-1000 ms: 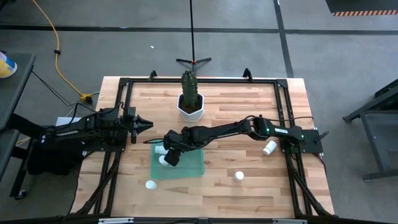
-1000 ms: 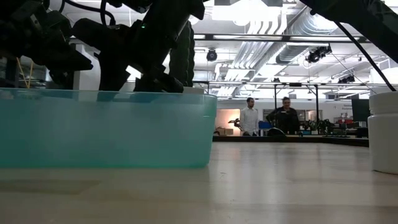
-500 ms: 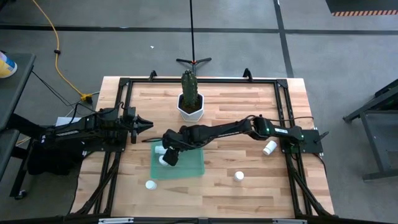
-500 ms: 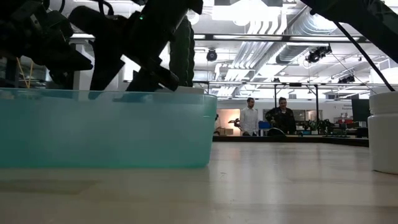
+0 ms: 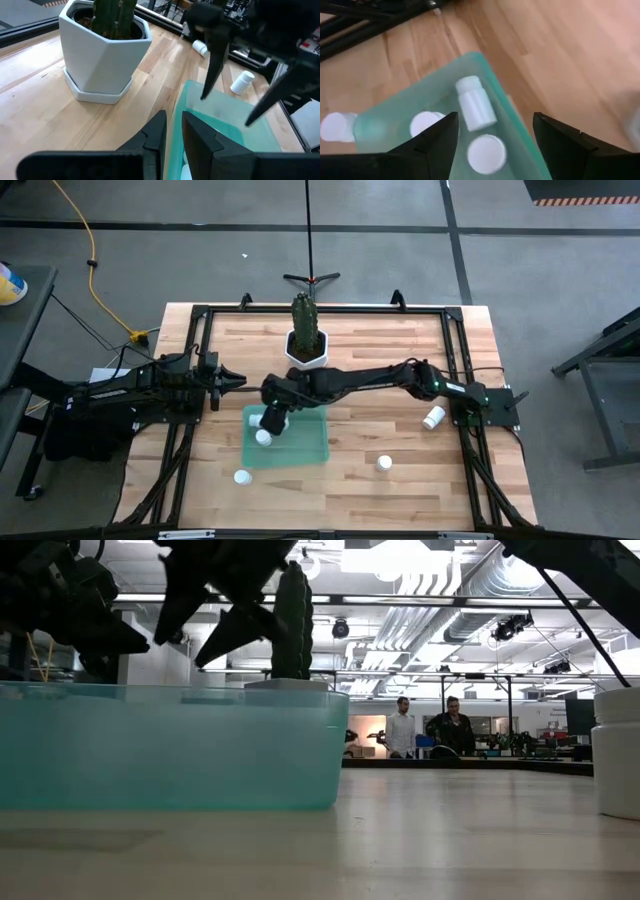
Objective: Pick and place pill bottles into a basket
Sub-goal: Put the white pill bottle into the green bin
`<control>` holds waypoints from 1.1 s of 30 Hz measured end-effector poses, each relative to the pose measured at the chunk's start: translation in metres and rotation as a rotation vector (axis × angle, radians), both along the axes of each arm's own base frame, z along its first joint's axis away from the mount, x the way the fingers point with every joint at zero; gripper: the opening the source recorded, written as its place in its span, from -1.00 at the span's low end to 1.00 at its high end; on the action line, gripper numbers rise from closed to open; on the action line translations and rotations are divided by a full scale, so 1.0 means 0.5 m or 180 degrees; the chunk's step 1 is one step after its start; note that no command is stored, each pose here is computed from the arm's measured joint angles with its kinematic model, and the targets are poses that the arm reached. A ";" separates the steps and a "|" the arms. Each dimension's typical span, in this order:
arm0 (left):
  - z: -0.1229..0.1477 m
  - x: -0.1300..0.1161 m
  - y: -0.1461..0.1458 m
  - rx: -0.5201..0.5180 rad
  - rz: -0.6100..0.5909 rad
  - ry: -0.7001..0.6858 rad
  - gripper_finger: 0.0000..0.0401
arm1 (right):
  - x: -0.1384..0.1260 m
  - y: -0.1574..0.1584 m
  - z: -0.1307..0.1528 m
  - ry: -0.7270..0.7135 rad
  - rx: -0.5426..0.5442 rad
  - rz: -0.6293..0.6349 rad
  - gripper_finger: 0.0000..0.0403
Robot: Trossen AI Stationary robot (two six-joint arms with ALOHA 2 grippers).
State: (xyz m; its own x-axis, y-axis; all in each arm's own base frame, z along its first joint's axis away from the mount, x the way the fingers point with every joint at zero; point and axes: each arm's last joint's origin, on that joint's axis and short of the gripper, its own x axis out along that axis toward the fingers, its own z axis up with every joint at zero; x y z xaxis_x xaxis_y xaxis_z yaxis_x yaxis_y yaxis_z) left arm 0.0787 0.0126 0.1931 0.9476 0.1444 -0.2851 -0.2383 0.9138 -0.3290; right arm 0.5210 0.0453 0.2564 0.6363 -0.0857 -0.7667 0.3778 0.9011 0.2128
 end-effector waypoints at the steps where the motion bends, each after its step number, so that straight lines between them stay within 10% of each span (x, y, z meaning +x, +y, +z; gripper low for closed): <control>1: 0.000 0.000 0.000 0.0000 0.0000 -0.0001 -0.52 | -0.004 -0.001 0.004 0.0025 -0.0030 -0.0016 0.22; 33: 0.000 0.000 0.000 0.0002 -0.0001 0.0000 -0.52 | -0.314 0.000 0.290 0.0936 -0.0609 -0.0058 0.22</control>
State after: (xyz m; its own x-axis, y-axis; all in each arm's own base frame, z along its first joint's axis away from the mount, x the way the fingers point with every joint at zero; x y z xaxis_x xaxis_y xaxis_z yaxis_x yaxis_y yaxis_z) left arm 0.0787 0.0126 0.1931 0.9476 0.1443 -0.2849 -0.2379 0.9141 -0.3284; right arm 0.3638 0.0453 0.4016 0.3876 -0.2549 -0.8859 0.4143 0.9066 -0.0796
